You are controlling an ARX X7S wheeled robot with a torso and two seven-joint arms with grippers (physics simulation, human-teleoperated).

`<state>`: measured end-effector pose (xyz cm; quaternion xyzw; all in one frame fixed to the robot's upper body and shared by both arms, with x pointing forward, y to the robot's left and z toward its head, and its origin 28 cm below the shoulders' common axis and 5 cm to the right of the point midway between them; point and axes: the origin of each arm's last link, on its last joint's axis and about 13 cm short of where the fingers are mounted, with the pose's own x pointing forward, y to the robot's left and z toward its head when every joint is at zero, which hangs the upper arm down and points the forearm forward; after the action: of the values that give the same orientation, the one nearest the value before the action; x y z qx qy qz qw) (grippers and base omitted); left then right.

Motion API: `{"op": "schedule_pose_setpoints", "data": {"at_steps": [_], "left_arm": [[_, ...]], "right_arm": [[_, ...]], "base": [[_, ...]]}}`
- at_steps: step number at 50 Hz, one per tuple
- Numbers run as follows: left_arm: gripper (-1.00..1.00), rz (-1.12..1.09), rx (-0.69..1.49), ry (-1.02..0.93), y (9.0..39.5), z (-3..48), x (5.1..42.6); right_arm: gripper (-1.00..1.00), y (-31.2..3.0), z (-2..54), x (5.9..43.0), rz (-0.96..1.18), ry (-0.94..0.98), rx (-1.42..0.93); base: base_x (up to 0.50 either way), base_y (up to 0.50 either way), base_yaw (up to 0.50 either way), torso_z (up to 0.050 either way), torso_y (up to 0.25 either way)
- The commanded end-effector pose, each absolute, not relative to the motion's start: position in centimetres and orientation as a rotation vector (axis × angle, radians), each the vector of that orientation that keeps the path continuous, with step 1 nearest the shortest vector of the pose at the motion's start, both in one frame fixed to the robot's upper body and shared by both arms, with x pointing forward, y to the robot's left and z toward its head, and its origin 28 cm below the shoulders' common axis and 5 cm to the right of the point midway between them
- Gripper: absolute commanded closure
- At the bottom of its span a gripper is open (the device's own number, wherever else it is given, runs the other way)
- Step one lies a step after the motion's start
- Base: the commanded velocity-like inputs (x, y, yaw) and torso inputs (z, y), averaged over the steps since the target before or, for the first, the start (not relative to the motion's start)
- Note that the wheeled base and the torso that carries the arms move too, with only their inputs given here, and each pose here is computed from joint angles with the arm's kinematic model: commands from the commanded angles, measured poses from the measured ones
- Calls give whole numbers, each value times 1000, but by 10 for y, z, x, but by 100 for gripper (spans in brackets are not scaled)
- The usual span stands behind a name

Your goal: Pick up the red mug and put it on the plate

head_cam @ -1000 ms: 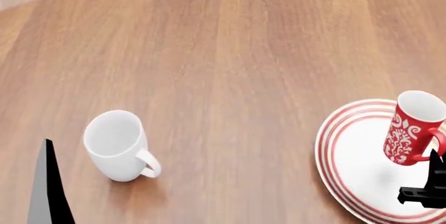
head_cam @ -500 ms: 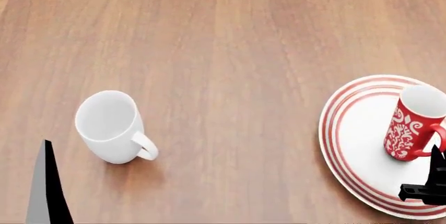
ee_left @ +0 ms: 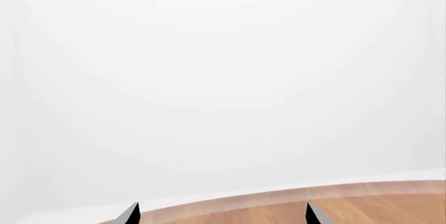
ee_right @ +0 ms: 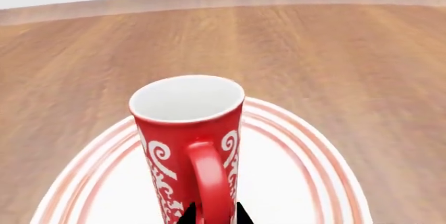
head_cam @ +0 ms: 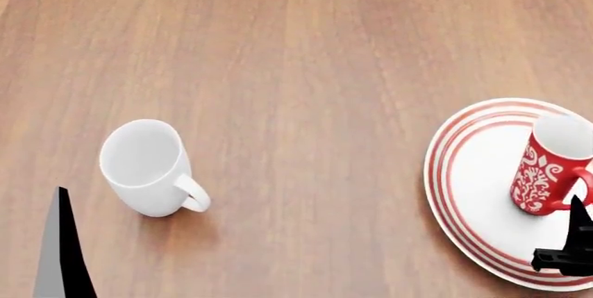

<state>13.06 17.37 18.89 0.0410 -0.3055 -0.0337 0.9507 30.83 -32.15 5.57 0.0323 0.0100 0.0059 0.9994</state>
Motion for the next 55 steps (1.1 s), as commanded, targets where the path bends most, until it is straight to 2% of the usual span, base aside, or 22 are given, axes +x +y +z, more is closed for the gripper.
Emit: {"op": "schedule_pose_setpoints", "data": {"at_steps": [1,25,35,55], "left_arm": [[-100,-72,80,-625,174,189,130],[-100,-77,78,-636,174,190,130],[-100,-78,78,-639,174,191,131],[-100,-80,77,-642,174,192,131]], "right_arm": [[-100,-320,50,305,55,40,27],[-100,-333,50,295,23,24,42],[-100,-339,54,293,117,-7,21],[-100,-316,95,269,252,-182,-48]], "base": [[0,0,0,0,0],[0,0,0,0,0],[0,0,0,0,0],[0,0,0,0,0]]}}
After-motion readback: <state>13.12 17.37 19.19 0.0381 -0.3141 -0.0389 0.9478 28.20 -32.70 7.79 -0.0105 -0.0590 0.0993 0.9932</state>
